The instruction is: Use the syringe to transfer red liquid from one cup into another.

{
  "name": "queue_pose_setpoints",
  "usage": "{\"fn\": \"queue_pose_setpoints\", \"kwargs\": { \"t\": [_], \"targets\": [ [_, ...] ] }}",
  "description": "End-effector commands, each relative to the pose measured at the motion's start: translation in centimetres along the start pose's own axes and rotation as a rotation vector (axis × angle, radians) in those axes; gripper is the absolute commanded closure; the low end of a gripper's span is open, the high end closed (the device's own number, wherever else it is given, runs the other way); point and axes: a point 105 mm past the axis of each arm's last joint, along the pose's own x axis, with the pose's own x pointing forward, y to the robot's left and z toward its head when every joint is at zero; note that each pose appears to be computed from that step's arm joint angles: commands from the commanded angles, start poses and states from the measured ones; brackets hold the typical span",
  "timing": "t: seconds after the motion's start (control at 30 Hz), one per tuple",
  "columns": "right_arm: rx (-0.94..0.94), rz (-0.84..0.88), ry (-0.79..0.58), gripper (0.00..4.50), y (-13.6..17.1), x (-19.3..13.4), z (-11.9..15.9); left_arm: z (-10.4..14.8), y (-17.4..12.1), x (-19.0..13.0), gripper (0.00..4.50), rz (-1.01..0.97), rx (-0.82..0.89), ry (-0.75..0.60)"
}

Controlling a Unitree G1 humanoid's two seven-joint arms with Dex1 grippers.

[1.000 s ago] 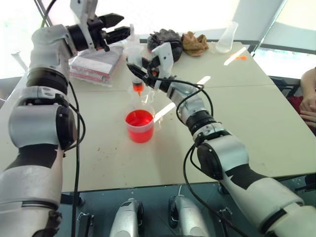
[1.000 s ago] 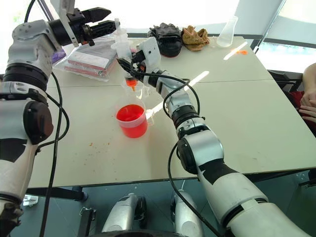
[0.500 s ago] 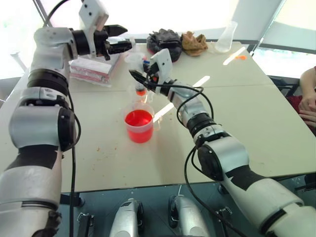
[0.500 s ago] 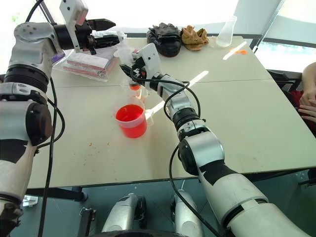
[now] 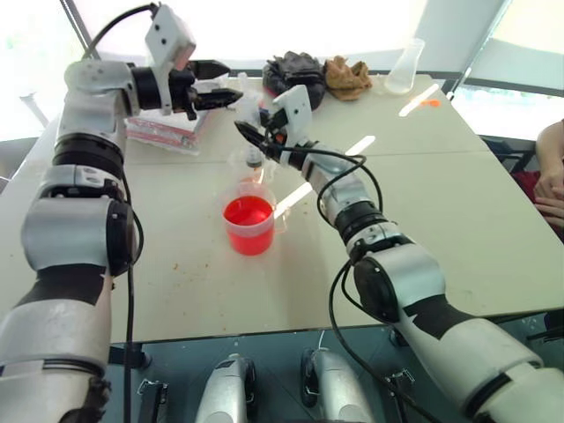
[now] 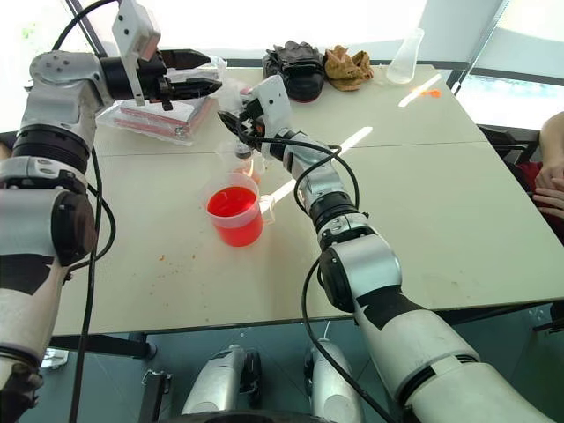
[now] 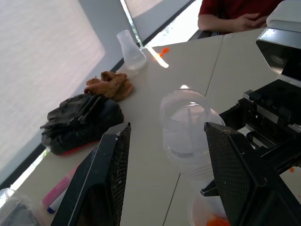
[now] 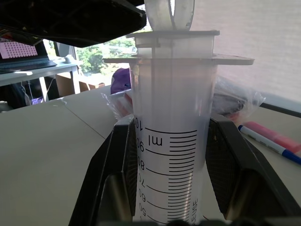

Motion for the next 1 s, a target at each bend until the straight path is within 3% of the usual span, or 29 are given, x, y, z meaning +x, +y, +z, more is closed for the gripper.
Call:
{"fn": "queue_pose_setpoints", "kwargs": {
  "t": [0.03, 0.2, 0.33, 0.47, 0.6, 0.73, 0.83, 1.0],
  "targets": [
    [-0.091, 0.051, -0.238, 3.01, 1.2, 2.0, 8.4, -2.4, -1.6, 0.7, 1.92, -0.075, -0.035, 0.076],
    [-0.087, 0.052, -0.249, 3.01, 1.3, 2.0, 8.7, -1.3, -0.8, 0.1, 1.92, -0.038, -0.035, 0.027],
    [-0.084, 0.050, -0.264, 3.01, 1.1, 1.8, 9.2, 3.4, 2.0, -2.7, 1.92, 0.065, -0.144, -0.201],
    [-0.080, 0.042, -0.296, 3.01, 0.7, 1.5, 10.2, 5.0, 2.7, -5.8, 1.92, 0.084, -0.182, -0.299],
    [-0.088, 0.034, -0.314, 3.01, 0.4, 1.2, 10.9, 5.7, 3.0, -8.9, 1.92, 0.156, -0.228, -0.374],
    [-0.068, 0.003, -0.328, 3.01, -1.4, 0.2, 12.6, 4.2, 1.1, -10.1, 1.92, 0.197, -0.221, -0.294],
    [-0.011, -0.037, -0.205, 3.01, -5.5, -2.8, 15.1, 2.2, -3.0, -10.6, 1.92, 0.196, -0.234, -0.193],
    [0.092, -0.087, 0.185, 3.01, -8.4, -7.7, 12.9, 1.5, -6.9, -11.3, 1.92, 0.231, -0.312, -0.176]
  ]
}}
